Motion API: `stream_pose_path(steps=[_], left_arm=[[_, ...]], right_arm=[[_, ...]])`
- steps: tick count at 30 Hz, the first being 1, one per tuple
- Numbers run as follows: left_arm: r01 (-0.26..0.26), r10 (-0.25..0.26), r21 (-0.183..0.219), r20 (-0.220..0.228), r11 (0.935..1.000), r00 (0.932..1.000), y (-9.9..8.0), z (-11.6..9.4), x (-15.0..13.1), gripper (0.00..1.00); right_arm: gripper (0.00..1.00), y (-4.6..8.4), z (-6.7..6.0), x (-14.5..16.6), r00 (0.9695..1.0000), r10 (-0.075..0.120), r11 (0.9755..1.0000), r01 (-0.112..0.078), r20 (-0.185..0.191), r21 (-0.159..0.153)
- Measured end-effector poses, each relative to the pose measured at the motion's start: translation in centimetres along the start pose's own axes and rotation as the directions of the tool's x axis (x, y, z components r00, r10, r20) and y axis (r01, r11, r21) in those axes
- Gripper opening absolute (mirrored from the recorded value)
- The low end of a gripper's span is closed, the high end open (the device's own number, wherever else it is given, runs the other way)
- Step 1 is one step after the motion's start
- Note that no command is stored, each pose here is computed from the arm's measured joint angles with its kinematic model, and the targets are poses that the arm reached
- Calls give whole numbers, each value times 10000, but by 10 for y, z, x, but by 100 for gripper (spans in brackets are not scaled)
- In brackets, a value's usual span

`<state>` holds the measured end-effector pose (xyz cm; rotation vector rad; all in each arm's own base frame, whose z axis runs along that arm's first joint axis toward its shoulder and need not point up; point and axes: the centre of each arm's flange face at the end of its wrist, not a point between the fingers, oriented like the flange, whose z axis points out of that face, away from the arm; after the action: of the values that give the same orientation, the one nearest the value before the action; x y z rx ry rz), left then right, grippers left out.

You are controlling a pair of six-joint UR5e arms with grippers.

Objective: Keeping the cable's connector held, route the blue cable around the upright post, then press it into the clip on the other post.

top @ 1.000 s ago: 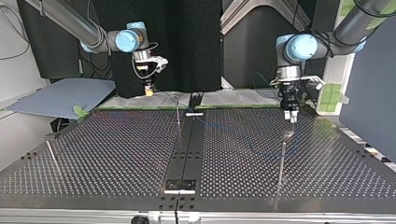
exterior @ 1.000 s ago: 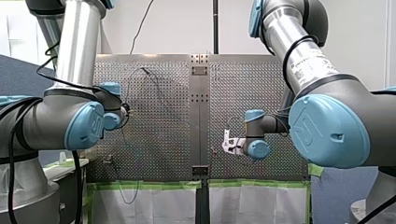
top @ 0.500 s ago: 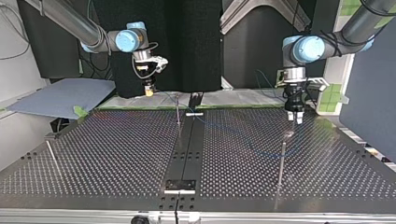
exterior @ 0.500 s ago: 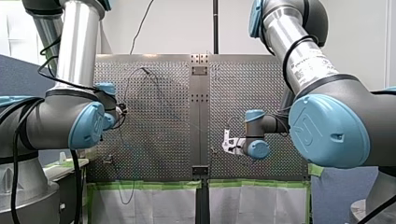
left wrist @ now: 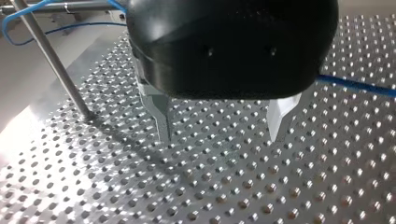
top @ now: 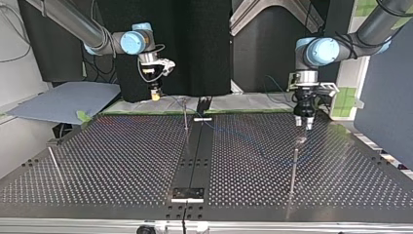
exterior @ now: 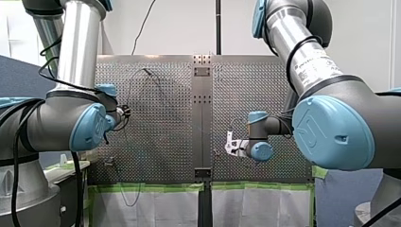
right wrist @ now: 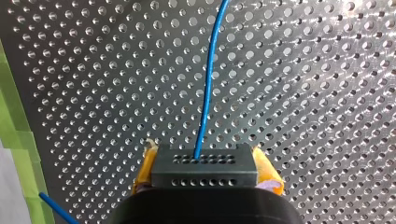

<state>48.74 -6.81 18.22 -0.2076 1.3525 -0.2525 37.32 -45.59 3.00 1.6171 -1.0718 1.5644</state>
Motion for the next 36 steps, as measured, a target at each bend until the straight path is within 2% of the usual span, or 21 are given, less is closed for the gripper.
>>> stream_pose_path(steps=[6, 12, 16, 27, 30, 36], left_arm=[[593, -600, -165, -435, 9981, 9973, 1, -5, 5, 100], [1210, -1239, -361, -920, 9920, 9880, -2, -11, 10, 100], [1687, -1734, -490, -1169, 9845, 9779, -2, -14, 13, 100], [2718, -2774, -600, -1249, 9605, 9526, -5, -16, 15, 100], [2955, -3010, -595, -1358, 9535, 9439, -6, -17, 16, 100], [3428, -3469, -543, -1724, 9378, 9219, -12, -20, 19, 100]], right_arm=[[0, 0, 0, 0, 10000, 0, 10000, 0, 1, 0], [0, 0, 0, 0, 10000, 6, 10000, -6, -4, 1], [0, 0, 0, 0, 10000, 12, 10000, -12, -24, 3], [0, 0, 0, 0, 10000, 27, 10000, -27, -29, 2], [0, 0, 0, 0, 10000, 29, 10000, -29, -30, 3], [0, 0, 0, 0, 10000, 28, 10000, -28, -30, 3]])
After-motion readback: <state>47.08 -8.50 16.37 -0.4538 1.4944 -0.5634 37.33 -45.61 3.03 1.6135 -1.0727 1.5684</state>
